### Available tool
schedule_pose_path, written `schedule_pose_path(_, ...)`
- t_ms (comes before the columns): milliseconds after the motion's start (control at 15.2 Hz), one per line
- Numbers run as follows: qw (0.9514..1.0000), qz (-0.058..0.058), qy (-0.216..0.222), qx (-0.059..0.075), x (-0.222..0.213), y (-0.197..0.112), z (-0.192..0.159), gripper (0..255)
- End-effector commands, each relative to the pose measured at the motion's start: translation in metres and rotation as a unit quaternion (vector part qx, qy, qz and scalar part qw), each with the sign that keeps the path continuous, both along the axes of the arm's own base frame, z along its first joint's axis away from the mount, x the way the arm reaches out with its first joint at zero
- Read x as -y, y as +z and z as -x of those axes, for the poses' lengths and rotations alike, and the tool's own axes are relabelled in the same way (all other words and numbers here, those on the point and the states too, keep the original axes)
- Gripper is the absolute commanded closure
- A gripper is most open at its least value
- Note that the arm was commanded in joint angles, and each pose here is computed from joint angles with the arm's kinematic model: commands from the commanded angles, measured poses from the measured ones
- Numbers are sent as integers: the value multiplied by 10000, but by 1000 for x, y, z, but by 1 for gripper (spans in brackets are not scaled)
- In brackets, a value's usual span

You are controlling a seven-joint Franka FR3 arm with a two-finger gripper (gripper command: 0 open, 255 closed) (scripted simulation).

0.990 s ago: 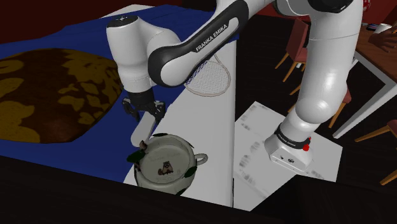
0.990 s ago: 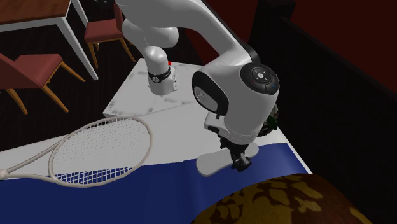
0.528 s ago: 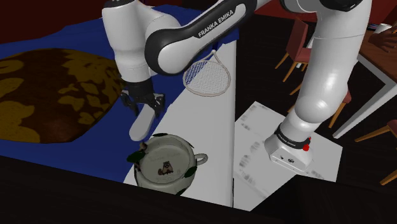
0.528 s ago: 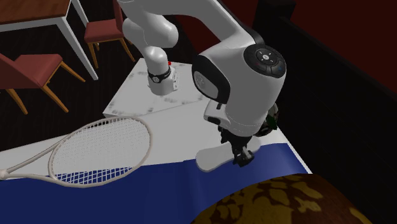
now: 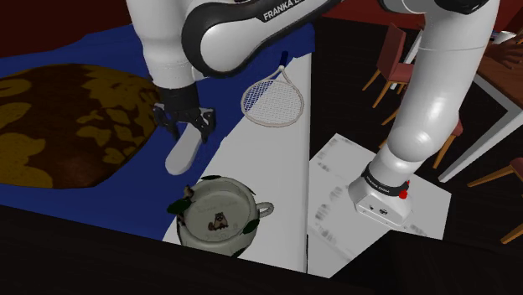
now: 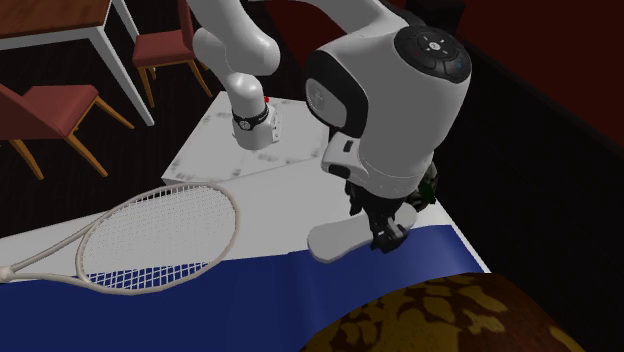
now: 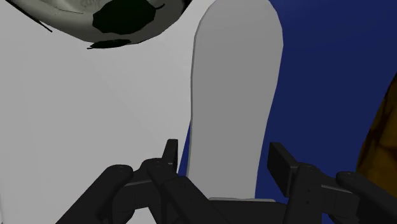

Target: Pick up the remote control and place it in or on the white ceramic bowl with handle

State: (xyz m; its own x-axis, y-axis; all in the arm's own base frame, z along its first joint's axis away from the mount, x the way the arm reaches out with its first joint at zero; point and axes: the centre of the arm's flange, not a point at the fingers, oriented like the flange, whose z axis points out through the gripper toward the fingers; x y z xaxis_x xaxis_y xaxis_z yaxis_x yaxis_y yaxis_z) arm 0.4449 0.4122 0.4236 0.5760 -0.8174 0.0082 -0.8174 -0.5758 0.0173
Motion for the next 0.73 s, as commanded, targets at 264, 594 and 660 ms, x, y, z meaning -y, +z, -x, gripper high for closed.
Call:
schedule_pose_path(264,10000,0,1,0,0,31,1,255)
schedule_pose_path(594,10000,0,1,0,0,58,1,255)
schedule_pose_path(660,10000,0,1,0,0,63,1,255)
